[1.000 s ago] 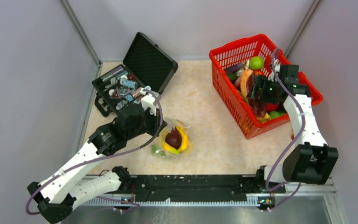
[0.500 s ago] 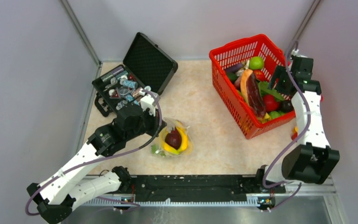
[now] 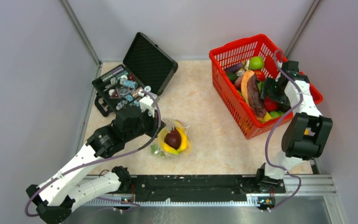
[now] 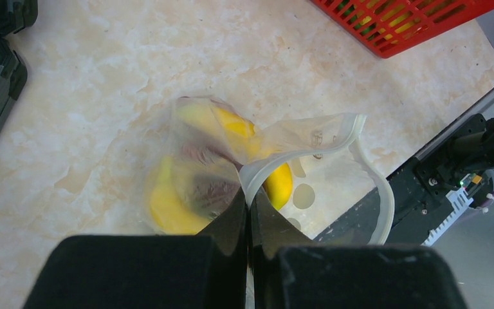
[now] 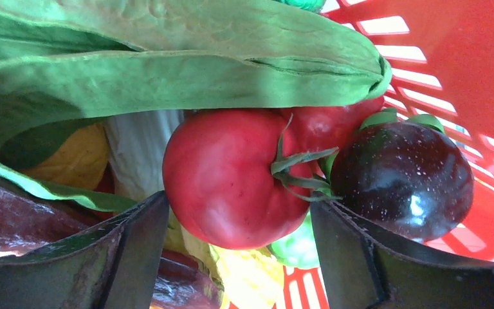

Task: Place the food in the zip-top bag and seal the zipper
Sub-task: Pick up the fake vegetable from the bin, then place the fake vegetable in the zipper food storage bag, then adjust the zipper food storage bag at the center of the board.

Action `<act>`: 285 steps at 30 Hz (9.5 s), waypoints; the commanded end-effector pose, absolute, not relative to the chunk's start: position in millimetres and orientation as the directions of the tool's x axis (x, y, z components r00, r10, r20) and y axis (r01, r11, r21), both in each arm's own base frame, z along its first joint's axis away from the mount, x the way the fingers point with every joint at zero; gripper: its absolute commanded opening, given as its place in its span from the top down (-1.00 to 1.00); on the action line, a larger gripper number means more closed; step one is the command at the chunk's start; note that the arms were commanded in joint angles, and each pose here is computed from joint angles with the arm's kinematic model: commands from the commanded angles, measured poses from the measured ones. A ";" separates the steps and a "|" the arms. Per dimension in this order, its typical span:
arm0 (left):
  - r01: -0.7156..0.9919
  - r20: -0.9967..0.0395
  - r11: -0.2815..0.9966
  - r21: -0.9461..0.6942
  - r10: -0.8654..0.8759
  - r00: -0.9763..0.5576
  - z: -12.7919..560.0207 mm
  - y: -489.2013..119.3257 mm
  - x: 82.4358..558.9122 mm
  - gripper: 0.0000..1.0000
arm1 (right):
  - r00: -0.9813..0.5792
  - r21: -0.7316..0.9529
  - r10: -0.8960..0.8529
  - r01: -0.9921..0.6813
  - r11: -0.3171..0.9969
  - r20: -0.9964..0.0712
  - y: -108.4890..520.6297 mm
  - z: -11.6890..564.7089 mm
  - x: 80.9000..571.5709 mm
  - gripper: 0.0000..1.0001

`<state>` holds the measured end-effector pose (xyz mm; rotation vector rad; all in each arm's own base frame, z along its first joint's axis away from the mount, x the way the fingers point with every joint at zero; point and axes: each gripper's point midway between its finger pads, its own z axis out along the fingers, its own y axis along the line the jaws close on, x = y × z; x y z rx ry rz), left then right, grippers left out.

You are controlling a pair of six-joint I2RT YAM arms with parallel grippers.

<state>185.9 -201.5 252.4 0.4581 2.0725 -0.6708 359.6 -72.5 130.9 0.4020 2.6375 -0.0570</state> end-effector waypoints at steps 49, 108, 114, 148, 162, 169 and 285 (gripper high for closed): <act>0.554 -0.847 0.772 -0.312 0.039 -0.530 258.1 -211.8 192.5 1.00 | -0.269 0.468 0.398 -0.669 0.578 -0.877 114.2 404.3 279.7 0.58; 0.480 -0.853 0.810 -0.337 -0.047 -0.519 269.8 -206.8 204.7 1.00 | -0.415 0.363 -0.256 -0.904 0.228 -0.873 358.7 276.6 171.2 -0.47; 0.466 -0.855 0.818 -0.337 -0.059 -0.515 270.8 -204.8 206.8 1.00 | -0.389 0.326 -0.214 -0.904 0.275 -0.896 350.5 287.2 176.5 -0.49; 0.451 -0.859 0.826 -0.338 -0.076 -0.506 269.2 -208.9 215.4 1.00 | -0.632 0.369 -0.203 -0.650 0.664 -0.748 310.1 189.1 181.0 0.77; 0.695 -0.833 0.572 -0.435 0.037 -0.551 291.3 -254.1 169.7 0.99 | -0.368 0.297 0.032 -0.691 0.659 -0.929 323.7 307.3 225.8 1.00; 0.591 -0.834 0.680 -0.433 -0.053 -0.550 300.7 -234.3 184.3 1.00 | -0.309 0.319 0.104 -0.810 0.493 -0.945 351.6 360.3 210.0 1.00; 0.202 -0.888 0.952 -0.230 -0.120 -0.444 288.4 -159.9 246.2 1.00 | 0.317 -0.314 -0.033 -0.910 0.271 -0.948 339.2 216.5 94.6 -0.53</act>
